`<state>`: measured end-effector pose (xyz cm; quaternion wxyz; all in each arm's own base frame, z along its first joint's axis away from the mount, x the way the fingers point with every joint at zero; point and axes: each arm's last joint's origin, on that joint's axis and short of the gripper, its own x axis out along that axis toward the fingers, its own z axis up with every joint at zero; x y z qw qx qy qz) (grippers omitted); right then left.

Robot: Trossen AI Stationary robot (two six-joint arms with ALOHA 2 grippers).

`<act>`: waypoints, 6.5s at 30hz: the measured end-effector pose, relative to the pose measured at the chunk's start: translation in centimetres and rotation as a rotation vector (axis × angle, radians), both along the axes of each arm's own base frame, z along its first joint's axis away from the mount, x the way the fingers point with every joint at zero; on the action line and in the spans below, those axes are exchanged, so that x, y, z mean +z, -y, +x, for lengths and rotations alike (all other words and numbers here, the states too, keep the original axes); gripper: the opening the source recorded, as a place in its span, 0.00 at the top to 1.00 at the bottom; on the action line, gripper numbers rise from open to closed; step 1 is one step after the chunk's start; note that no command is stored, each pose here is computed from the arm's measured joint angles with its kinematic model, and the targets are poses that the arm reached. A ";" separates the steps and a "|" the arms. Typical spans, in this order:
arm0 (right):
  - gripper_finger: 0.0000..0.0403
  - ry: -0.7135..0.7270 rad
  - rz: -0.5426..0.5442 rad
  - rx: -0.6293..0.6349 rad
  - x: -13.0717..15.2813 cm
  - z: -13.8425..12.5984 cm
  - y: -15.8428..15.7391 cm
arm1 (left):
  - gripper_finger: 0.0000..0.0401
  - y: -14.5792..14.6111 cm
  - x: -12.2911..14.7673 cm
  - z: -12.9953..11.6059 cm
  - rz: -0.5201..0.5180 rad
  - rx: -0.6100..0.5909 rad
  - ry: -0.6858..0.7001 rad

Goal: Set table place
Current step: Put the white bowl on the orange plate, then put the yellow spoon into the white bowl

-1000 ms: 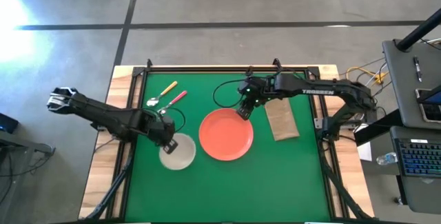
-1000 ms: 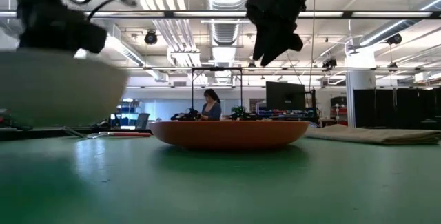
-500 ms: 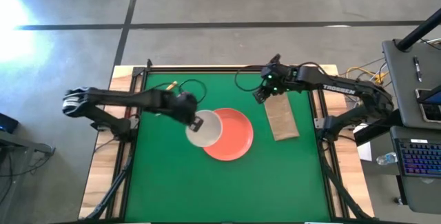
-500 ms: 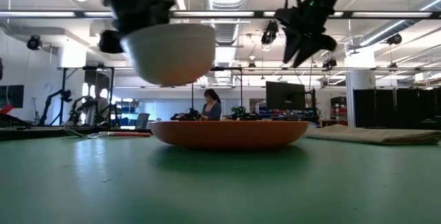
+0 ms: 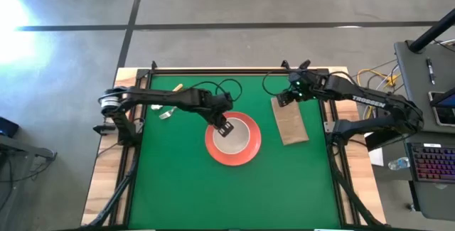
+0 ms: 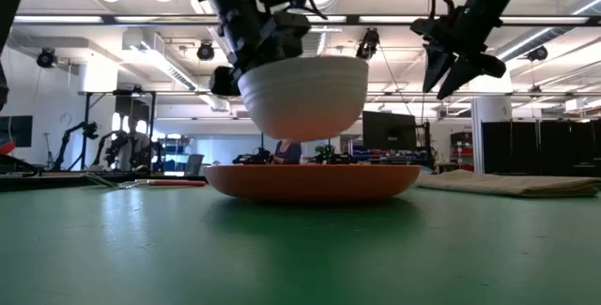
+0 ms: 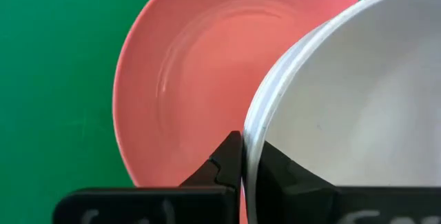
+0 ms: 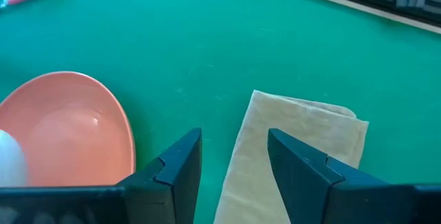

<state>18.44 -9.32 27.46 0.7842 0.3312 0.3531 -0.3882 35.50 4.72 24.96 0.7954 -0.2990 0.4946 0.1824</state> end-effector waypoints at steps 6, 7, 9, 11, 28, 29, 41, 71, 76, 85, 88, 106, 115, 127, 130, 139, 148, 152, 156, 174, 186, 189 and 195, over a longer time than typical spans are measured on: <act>0.60 0.014 -0.019 -0.011 0.1 -0.6 -0.2 | 1.00 -0.1 -1.2 1.2 -0.004 -0.025 -0.024; 0.60 0.013 -0.018 -0.011 0.0 -0.6 -0.2 | 1.00 -0.2 -1.6 1.4 -0.005 -0.026 -0.034; 0.60 0.008 -0.016 -0.011 -0.1 -0.6 -0.2 | 1.00 -0.2 -2.2 1.6 -0.008 -0.026 -0.049; 0.60 0.003 -0.014 -0.011 -0.2 -0.5 -0.2 | 1.00 -0.2 -2.8 1.8 -0.010 -0.026 -0.060; 0.60 -0.010 -0.008 -0.010 -1.3 -0.2 0.0 | 1.00 -0.6 -3.5 2.2 0.008 0.009 -0.073; 0.60 -0.009 -0.008 -0.010 -1.3 -0.2 0.0 | 1.00 -0.6 -3.5 2.2 0.007 0.008 -0.073; 0.60 0.005 -0.026 0.003 -1.2 0.0 0.0 | 0.89 -0.5 -3.4 2.2 -0.014 0.007 -0.067; 0.60 0.262 0.030 0.235 -1.1 3.6 0.6 | 0.84 0.2 6.5 -8.7 0.214 0.233 0.054; 0.60 0.258 0.071 0.318 -0.9 6.2 1.2 | 0.84 0.5 5.1 -11.3 0.171 0.320 0.051; 0.60 0.243 -0.012 0.434 2.1 10.9 3.1 | 0.84 -1.9 1.9 -14.6 0.171 0.588 -0.051; 0.60 0.183 -0.014 0.477 2.7 11.7 3.4 | 0.84 -3.9 1.7 -15.6 0.167 0.686 -0.100; 0.60 0.110 0.086 0.554 1.6 11.0 2.9 | 0.84 -13.8 -2.5 -19.3 -0.045 0.453 -0.540; 0.60 0.082 0.128 0.531 0.4 10.6 2.7 | 0.84 -17.3 -3.6 -18.5 -0.063 0.332 -0.572; 0.60 0.071 0.138 0.529 -0.1 10.5 2.7 | 0.84 -19.9 -5.4 -21.1 -0.240 0.353 -0.500; 0.60 0.071 0.138 0.529 -0.1 10.5 2.7 | 0.84 -20.4 -5.7 -21.2 -0.141 0.377 -0.495; 0.60 0.073 0.148 0.513 -0.1 10.5 2.7 | 0.84 -21.0 -4.5 -20.4 -0.025 0.426 -0.228; 0.60 0.073 0.140 0.509 -0.1 10.5 2.7 | 0.84 -19.2 -7.5 -22.7 -0.110 0.463 -0.317; 0.60 0.077 0.138 0.508 -0.1 10.5 2.7 | 0.84 -19.2 -7.0 -22.9 -0.095 0.481 -0.287; 0.60 0.078 0.142 0.502 -0.1 10.5 2.7 | 0.84 -19.6 -6.8 -23.5 -0.082 0.521 -0.295; 0.60 0.083 0.154 0.484 -0.1 10.5 2.7 | 0.84 -20.9 -8.4 -22.7 -0.195 0.392 -0.398; 0.60 0.088 0.144 0.481 0.0 10.5 2.9 | 0.84 -19.9 -7.2 -22.8 -0.164 0.336 -0.349; 0.60 0.089 0.143 0.481 0.0 10.5 3.0 | 0.84 -19.6 -7.8 -22.8 -0.186 0.322 -0.358; 0.60 0.091 0.142 0.481 0.0 10.5 3.0 | 0.84 -19.5 -7.9 -22.6 -0.183 0.289 -0.359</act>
